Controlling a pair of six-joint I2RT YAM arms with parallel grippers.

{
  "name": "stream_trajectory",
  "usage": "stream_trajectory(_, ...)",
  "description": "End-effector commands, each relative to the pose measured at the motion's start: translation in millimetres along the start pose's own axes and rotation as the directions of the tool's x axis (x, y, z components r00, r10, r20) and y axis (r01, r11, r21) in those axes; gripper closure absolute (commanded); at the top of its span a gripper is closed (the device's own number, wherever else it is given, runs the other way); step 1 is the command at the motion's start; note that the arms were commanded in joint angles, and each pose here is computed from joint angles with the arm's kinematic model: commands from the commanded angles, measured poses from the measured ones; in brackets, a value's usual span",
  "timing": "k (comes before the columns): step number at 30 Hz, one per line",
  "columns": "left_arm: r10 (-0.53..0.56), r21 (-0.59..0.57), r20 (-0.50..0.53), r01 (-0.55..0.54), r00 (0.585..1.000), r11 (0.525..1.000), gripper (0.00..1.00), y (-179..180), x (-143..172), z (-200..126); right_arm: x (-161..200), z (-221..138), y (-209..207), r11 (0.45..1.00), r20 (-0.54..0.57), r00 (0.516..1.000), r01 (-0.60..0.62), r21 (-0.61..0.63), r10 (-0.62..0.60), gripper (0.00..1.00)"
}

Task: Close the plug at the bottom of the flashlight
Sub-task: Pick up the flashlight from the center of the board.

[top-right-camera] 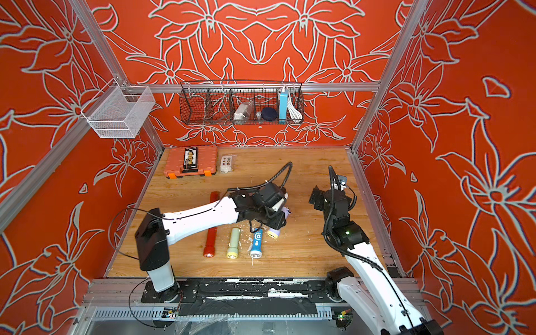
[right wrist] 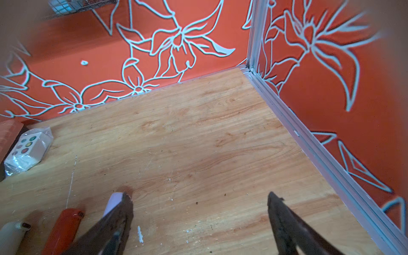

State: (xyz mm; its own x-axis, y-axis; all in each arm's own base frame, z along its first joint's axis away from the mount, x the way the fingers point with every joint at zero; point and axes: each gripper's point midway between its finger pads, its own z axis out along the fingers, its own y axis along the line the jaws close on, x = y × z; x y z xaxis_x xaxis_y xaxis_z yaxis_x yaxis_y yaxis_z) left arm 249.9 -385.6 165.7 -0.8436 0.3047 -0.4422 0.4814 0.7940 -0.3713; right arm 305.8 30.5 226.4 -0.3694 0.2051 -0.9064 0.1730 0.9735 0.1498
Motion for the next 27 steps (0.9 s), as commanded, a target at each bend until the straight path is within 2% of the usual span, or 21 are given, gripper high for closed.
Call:
stream_trajectory(1, 0.042, -0.001, 0.120, -0.043, 0.992, 0.999, 1.00, 11, -18, -25, -23, 3, 24, 0.995, 0.029, 0.999, -0.027, -0.098, 0.030, 0.02)
stream_trajectory(4, 0.168, -0.029, 0.236, -0.166, 0.957, 0.986, 1.00, 13, -27, -51, -26, 10, 44, 0.984, -0.003, 1.000, -0.001, -0.176, 0.000, 0.02)
stream_trajectory(7, 0.239, -0.100, 0.354, -0.217, 0.904, 0.971, 1.00, 23, -36, -76, -28, 13, 74, 0.949, -0.025, 0.999, 0.025, -0.313, -0.035, 0.02)
stream_trajectory(11, 0.225, -0.080, 0.480, -0.213, 0.848, 0.974, 1.00, 38, -45, -107, -35, 12, 106, 0.889, -0.037, 0.998, 0.020, -0.457, -0.041, 0.02)
stream_trajectory(16, 0.234, -0.056, 0.574, -0.247, 0.785, 0.967, 1.00, 53, -47, -136, -41, 8, 137, 0.809, -0.066, 0.996, 0.015, -0.587, -0.067, 0.02)
stream_trajectory(19, 0.234, -0.043, 0.604, -0.261, 0.762, 0.964, 1.00, 63, -46, -144, -41, 2, 157, 0.737, -0.087, 0.992, 0.009, -0.676, -0.092, 0.02)
stream_trajectory(21, 0.250, -0.009, 0.619, -0.312, 0.745, 0.950, 1.00, 62, -43, -147, -42, -3, 168, 0.683, -0.087, 0.993, -0.008, -0.730, -0.082, 0.02)
stream_trajectory(24, 0.239, 0.060, 0.643, -0.359, 0.728, 0.931, 1.00, 60, -33, -148, -42, -19, 185, 0.574, -0.088, 0.993, -0.025, -0.818, -0.082, 0.03)
stream_trajectory(27, 0.280, 0.083, 0.670, -0.444, 0.687, 0.892, 1.00, 56, -17, -150, -46, -41, 200, 0.445, -0.077, 0.992, -0.025, -0.895, -0.100, 0.03)
